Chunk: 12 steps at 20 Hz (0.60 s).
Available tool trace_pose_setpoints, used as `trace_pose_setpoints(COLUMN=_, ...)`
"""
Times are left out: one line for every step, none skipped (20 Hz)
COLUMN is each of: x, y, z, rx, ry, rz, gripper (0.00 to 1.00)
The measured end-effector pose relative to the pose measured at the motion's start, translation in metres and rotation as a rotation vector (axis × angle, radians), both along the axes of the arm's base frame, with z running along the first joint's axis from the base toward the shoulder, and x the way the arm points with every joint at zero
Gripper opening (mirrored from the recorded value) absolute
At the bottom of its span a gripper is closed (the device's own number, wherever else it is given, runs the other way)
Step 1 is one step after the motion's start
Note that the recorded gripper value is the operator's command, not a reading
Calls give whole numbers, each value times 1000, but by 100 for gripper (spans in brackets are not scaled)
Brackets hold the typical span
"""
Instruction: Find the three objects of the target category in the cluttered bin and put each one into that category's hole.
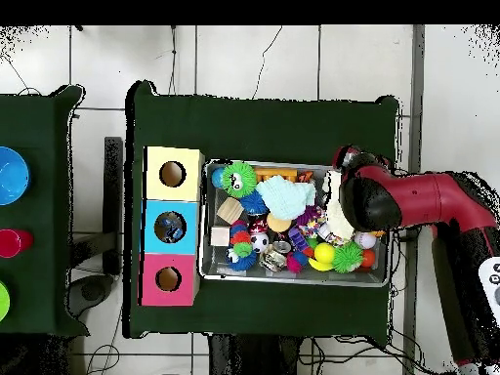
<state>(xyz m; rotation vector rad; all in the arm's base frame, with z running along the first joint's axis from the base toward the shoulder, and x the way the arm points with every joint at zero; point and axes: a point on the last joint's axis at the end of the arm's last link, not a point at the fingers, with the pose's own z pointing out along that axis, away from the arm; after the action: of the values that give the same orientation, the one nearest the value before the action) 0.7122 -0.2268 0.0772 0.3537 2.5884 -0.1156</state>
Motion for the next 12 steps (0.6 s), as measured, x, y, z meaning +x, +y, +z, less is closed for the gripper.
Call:
trace_pose_setpoints(x=0, y=0, z=0, rx=0, ry=0, rz=0, gripper=0)
trace_pose_setpoints(x=0, y=0, z=0, rx=0, ry=0, rz=0, gripper=0)
trace_pose_setpoints(x=0, y=0, z=0, rx=0, ry=0, rz=1, gripper=0)
trace_pose_setpoints(x=0, y=1, z=0, rx=0, ry=0, rz=1, gripper=0)
trace_pose_setpoints(x=0, y=1, z=0, rx=0, ry=0, rz=1, gripper=0)
trace_pose_setpoints(x=0, y=1, z=0, rx=0, ry=0, rz=1, gripper=0)
trace_pose_setpoints(x=0, y=1, z=0, rx=0, ry=0, rz=1, gripper=0)
trace_pose_setpoints(x=0, y=1, z=0, rx=0, ry=0, rz=2, gripper=0)
trace_pose_setpoints(x=0, y=1, z=0, rx=0, ry=0, rz=2, gripper=0)
trace_pose_setpoints(x=1, y=1, z=0, rx=0, ry=0, rz=2, gripper=0)
trace_pose_setpoints(x=1, y=2, z=0, rx=0, ry=0, rz=2, gripper=0)
trace_pose_setpoints(x=1, y=2, z=0, rx=0, ry=0, rz=2, gripper=0)
